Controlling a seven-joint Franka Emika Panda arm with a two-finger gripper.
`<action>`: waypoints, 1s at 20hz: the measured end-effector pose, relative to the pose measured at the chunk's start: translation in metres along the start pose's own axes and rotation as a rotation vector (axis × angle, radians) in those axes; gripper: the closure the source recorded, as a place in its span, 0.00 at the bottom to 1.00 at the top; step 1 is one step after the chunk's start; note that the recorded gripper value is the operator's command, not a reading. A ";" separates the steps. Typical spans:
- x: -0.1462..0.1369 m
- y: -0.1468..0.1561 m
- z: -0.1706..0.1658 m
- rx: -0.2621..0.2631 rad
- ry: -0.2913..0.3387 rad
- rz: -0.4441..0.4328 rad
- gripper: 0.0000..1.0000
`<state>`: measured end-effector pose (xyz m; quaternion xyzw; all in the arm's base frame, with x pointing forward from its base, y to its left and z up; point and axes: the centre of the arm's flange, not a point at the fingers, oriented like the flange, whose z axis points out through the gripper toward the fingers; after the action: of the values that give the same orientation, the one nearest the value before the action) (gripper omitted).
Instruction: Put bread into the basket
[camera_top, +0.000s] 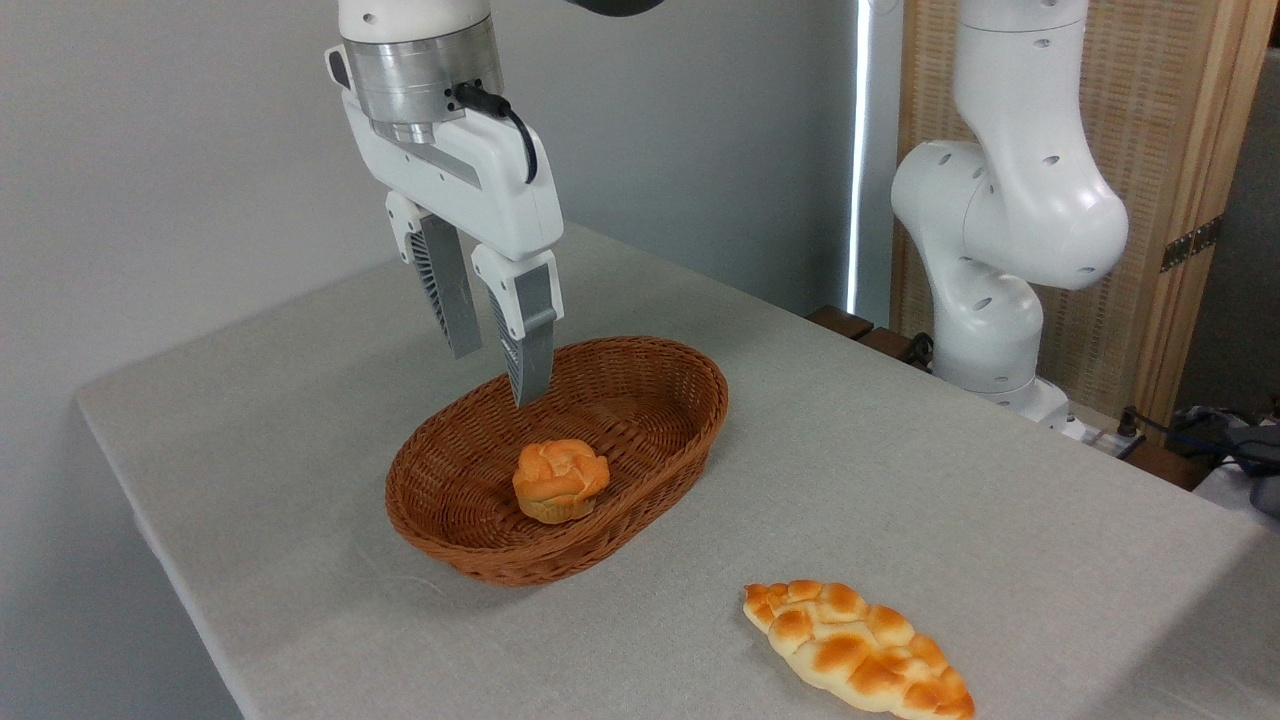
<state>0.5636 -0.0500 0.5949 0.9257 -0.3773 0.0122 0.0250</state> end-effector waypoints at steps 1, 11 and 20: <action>0.000 0.000 0.000 0.000 0.000 0.000 0.00; -0.001 -0.001 -0.001 -0.025 0.022 -0.012 0.00; -0.004 -0.001 -0.006 -0.017 0.031 0.049 0.00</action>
<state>0.5611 -0.0457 0.6011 0.9155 -0.3998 0.0239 0.0386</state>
